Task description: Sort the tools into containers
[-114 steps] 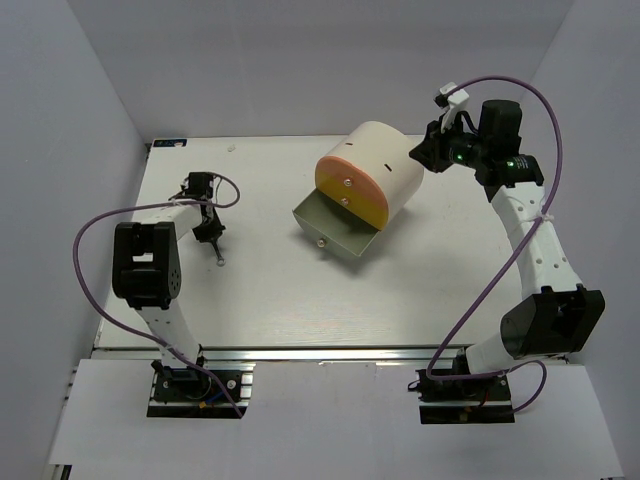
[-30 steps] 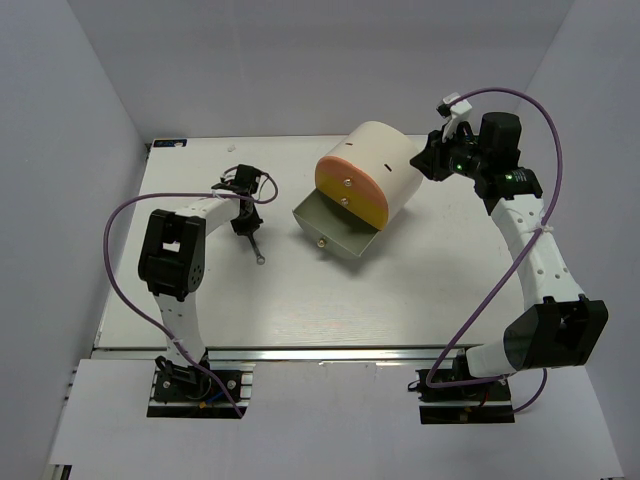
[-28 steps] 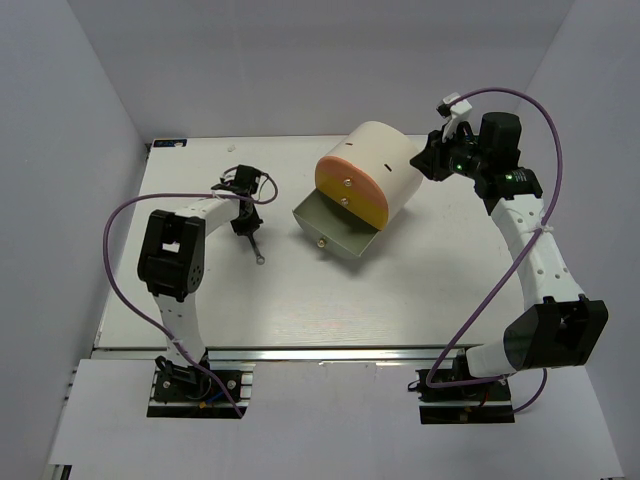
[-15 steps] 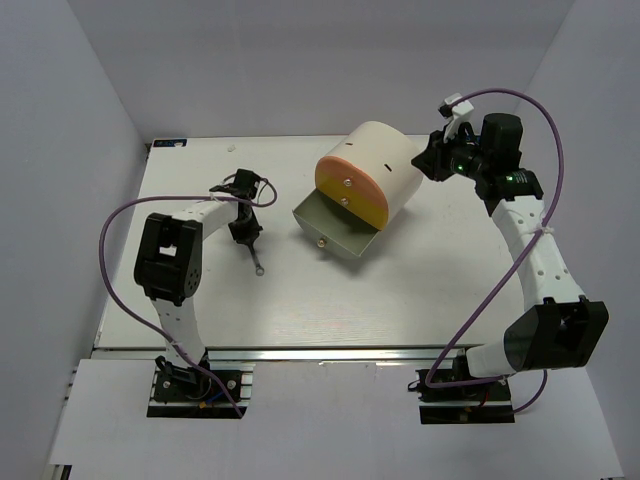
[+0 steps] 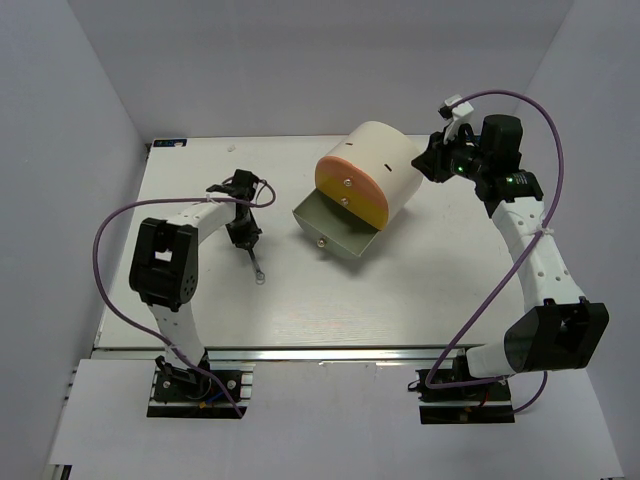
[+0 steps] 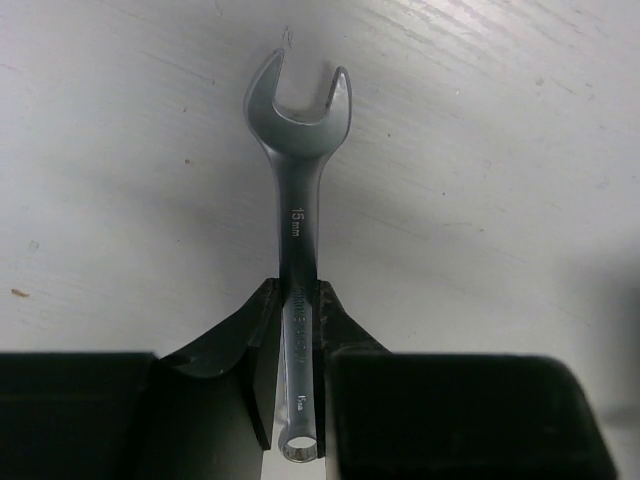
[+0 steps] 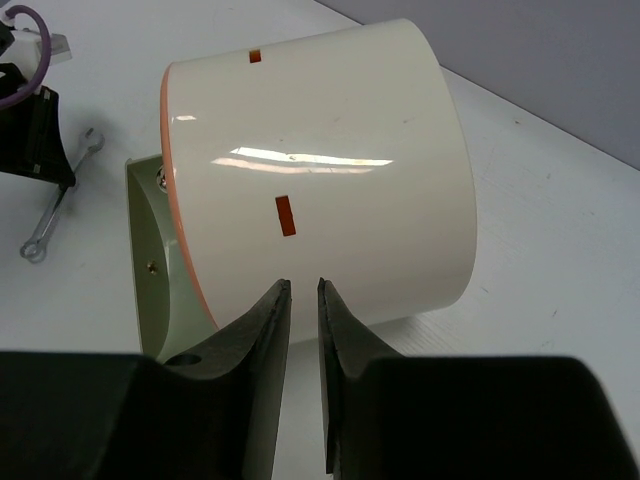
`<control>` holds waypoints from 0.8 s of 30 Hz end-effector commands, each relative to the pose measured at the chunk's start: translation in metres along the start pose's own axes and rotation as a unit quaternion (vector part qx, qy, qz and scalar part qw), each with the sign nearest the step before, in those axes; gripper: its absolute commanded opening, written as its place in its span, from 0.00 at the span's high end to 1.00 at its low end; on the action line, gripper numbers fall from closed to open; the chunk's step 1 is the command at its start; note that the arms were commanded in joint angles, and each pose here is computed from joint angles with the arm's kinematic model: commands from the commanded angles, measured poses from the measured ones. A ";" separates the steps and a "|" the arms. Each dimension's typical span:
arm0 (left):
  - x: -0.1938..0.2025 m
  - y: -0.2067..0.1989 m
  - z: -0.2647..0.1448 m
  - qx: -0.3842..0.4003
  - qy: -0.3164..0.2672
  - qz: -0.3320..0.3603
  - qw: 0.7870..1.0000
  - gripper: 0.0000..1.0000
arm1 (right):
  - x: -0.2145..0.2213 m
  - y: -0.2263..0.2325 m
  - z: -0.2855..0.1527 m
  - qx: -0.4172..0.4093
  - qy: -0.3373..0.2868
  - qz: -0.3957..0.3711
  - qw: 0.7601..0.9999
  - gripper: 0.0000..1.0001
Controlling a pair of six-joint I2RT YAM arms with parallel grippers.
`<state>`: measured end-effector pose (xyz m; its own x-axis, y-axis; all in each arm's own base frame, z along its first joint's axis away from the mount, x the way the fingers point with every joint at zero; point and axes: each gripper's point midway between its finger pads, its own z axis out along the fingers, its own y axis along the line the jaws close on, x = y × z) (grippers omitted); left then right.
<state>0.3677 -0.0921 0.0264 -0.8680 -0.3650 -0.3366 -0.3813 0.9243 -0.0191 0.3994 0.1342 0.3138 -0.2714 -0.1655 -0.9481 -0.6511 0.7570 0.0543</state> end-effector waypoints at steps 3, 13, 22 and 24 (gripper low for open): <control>-0.019 -0.009 -0.040 0.036 -0.040 -0.014 0.998 1.00 | -0.017 0.000 -0.009 0.009 -0.028 -0.017 0.999 0.77; -0.025 -0.014 -0.059 0.058 -0.050 -0.021 0.997 1.00 | -0.016 -0.001 -0.009 0.010 -0.026 -0.017 0.999 0.77; -0.021 -0.024 -0.063 0.088 -0.036 -0.024 0.995 1.00 | -0.013 0.000 -0.007 0.008 -0.025 -0.013 1.000 0.77; -0.019 -0.031 -0.059 0.103 -0.032 -0.030 0.994 1.00 | -0.013 0.000 -0.007 0.008 -0.024 -0.013 1.000 0.77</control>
<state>0.3694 -0.1052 0.0724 -0.8395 -0.3960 -0.3720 -0.3726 0.9179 -0.1361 0.3993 0.1342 0.3111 -0.2757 -0.1659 -0.9468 -0.6509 0.7571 0.0569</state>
